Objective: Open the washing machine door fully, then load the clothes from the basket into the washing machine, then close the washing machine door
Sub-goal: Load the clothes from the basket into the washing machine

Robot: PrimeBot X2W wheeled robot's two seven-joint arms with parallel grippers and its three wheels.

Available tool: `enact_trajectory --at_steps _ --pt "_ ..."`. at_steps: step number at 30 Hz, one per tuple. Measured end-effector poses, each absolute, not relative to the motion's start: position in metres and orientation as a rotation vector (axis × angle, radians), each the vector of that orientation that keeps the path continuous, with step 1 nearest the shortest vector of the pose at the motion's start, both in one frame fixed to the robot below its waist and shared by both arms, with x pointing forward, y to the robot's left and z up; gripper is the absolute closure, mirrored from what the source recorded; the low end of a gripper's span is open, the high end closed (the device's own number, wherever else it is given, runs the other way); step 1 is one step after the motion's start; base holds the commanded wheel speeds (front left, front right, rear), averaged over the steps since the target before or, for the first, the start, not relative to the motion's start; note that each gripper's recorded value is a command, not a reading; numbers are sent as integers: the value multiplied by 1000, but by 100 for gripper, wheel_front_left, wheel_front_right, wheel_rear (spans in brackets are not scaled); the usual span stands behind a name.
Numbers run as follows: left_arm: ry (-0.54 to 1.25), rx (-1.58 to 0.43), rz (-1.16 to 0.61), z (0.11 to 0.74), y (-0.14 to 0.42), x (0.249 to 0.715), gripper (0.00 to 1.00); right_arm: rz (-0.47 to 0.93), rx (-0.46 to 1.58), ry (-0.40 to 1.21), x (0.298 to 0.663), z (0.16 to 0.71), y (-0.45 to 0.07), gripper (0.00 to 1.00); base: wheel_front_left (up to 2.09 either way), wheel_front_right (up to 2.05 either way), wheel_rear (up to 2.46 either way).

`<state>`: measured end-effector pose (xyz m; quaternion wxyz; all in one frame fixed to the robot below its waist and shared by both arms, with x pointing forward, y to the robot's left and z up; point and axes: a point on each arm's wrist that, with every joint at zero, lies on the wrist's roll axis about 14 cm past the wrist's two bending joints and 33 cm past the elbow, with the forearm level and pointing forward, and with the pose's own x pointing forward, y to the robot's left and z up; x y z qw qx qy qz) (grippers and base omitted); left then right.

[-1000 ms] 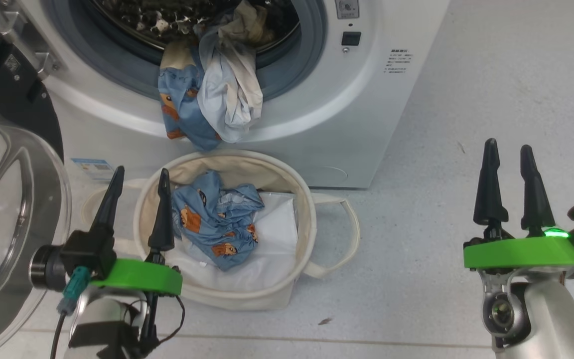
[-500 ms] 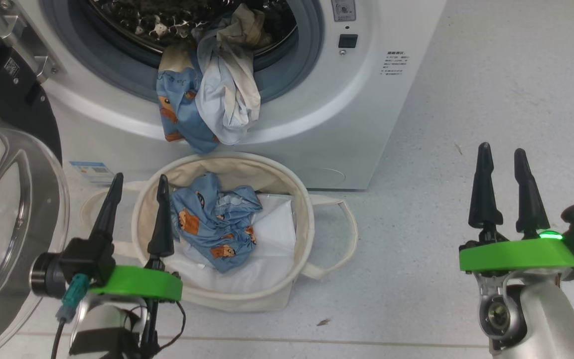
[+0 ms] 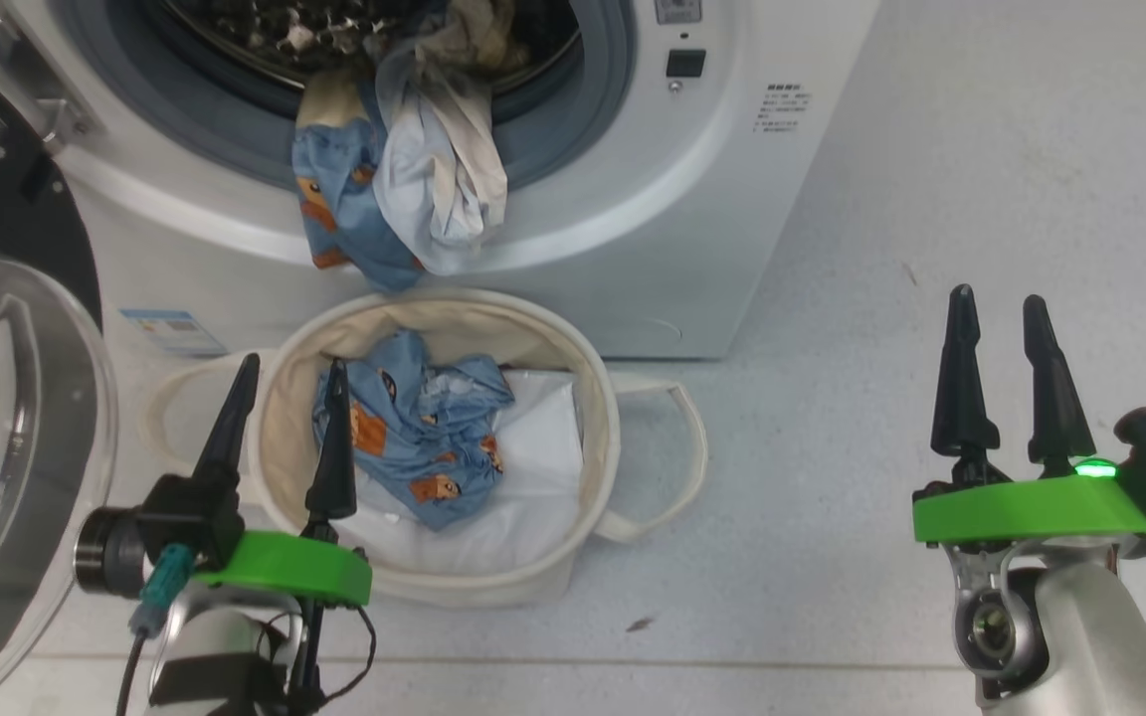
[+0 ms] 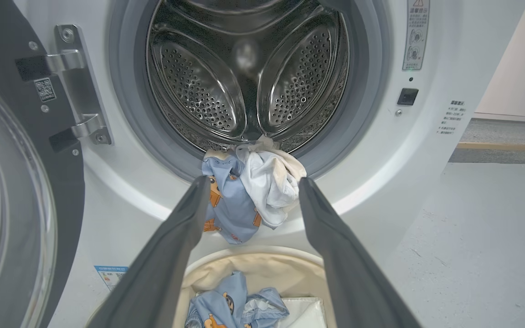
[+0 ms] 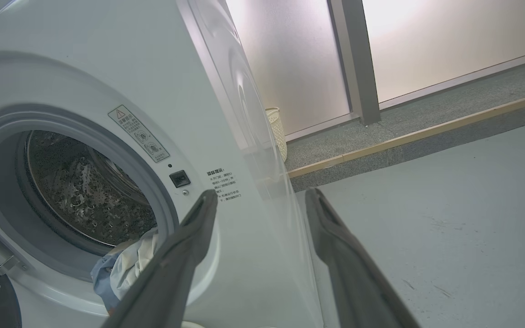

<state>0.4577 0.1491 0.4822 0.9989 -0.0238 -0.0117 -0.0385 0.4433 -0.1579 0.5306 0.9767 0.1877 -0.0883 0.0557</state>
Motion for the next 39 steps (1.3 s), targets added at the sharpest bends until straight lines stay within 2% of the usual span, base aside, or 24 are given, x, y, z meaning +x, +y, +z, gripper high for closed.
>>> enact_trajectory --at_steps 5,21,25,28,39 --pt "49 -33 -69 455 147 469 0 100 371 -145 448 516 -160 0 0 0 0" --pt "265 -92 -114 358 116 550 0 107 351 -70 492 467 -157 0 0 0 0" --pt "312 -134 -111 337 110 569 0 115 362 -63 501 458 -155 0 0 0 0" --pt "365 -262 -72 320 109 579 0 116 360 -47 504 450 -155 0 0 0 0" --pt "403 -253 -67 316 98 621 0 139 375 -24 512 435 -146 0 0 0 0"
